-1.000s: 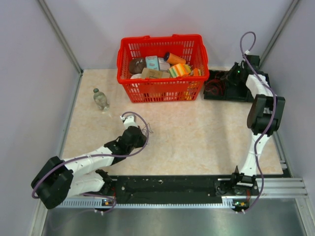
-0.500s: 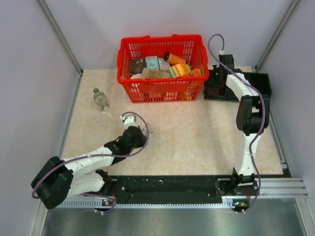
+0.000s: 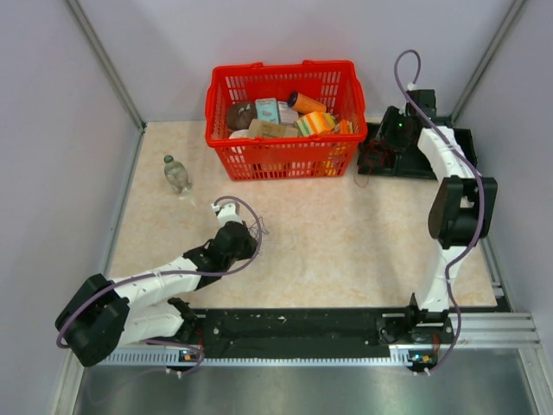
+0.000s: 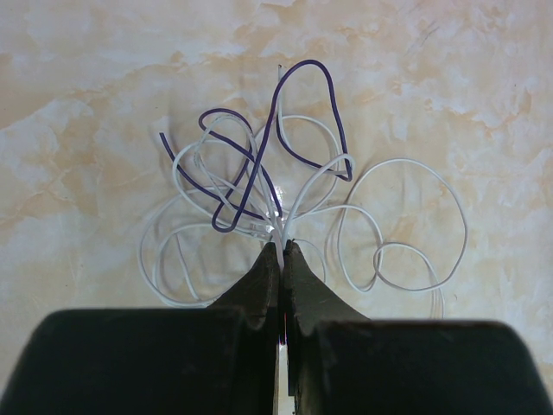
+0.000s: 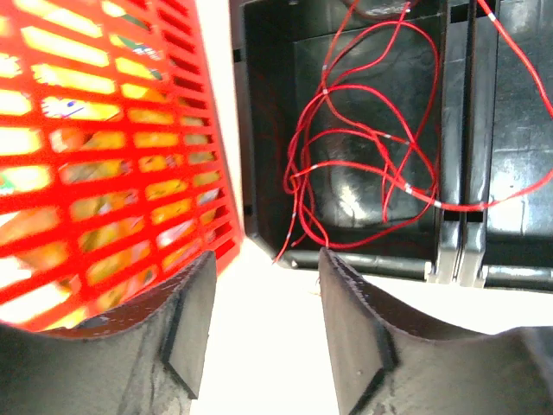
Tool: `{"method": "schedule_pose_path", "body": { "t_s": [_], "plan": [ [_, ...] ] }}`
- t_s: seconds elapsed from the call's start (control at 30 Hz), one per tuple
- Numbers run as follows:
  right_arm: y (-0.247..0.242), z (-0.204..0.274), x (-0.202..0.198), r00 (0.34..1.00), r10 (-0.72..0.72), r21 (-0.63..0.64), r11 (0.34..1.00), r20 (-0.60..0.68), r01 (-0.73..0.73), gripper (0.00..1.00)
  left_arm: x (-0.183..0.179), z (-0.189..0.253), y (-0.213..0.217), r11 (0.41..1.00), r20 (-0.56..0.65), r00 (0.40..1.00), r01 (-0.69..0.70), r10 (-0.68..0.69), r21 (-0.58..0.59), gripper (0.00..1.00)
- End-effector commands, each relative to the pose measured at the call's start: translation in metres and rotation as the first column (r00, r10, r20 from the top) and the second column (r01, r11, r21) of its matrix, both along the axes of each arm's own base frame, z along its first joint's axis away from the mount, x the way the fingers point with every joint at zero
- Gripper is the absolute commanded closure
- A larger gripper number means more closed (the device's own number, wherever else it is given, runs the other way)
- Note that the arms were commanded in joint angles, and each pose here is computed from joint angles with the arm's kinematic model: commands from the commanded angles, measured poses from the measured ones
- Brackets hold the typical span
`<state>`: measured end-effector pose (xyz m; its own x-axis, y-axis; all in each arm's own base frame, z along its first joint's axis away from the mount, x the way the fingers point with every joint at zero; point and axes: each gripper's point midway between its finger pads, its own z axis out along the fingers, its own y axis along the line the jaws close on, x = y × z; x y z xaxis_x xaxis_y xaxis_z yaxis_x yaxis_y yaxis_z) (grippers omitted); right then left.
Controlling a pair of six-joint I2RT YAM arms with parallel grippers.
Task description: Untangle the cables
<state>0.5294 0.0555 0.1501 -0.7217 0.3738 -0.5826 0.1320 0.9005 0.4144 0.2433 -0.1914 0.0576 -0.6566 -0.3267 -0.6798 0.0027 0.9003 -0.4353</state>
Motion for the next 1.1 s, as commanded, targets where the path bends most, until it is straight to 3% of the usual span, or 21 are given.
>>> {"method": "schedule_pose_path", "body": {
  "t_s": [0.0,0.13,0.27,0.57,0.8,0.9,1.07],
  "plan": [
    [0.006,0.035,-0.029,0.998,0.023,0.012,1.000,0.055,-0.024,0.47,0.009,0.017,-0.007,1.000,0.046,0.999,0.003,-0.002,-0.031,1.00],
    [0.013,0.013,-0.048,0.998,0.035,0.040,0.998,0.053,-0.037,0.46,0.009,0.017,-0.008,0.999,0.049,0.999,0.005,-0.003,-0.035,1.00],
    [0.020,-0.011,-0.058,0.996,0.034,0.090,0.995,0.088,-0.042,0.51,0.009,0.017,-0.008,0.999,0.047,0.999,0.006,-0.004,-0.035,1.00],
    [0.024,-0.059,-0.047,0.988,0.104,0.059,0.992,0.118,-0.111,0.52,0.010,0.016,-0.009,0.999,0.045,0.999,0.008,-0.006,-0.032,1.00],
    [0.030,-0.079,-0.035,0.990,0.110,0.057,0.992,0.087,-0.115,0.59,0.010,0.016,-0.009,1.000,0.044,0.999,0.007,-0.006,-0.028,1.00],
    [0.030,-0.081,-0.033,0.992,0.105,0.056,0.992,0.076,-0.109,0.65,0.010,0.016,-0.009,1.000,0.043,0.999,0.007,-0.005,-0.029,1.00],
    [0.029,-0.068,-0.037,0.992,0.091,0.053,0.994,0.084,-0.096,0.92,0.010,0.016,-0.009,1.000,0.043,0.999,0.009,-0.007,-0.029,1.00]
  ]
}}
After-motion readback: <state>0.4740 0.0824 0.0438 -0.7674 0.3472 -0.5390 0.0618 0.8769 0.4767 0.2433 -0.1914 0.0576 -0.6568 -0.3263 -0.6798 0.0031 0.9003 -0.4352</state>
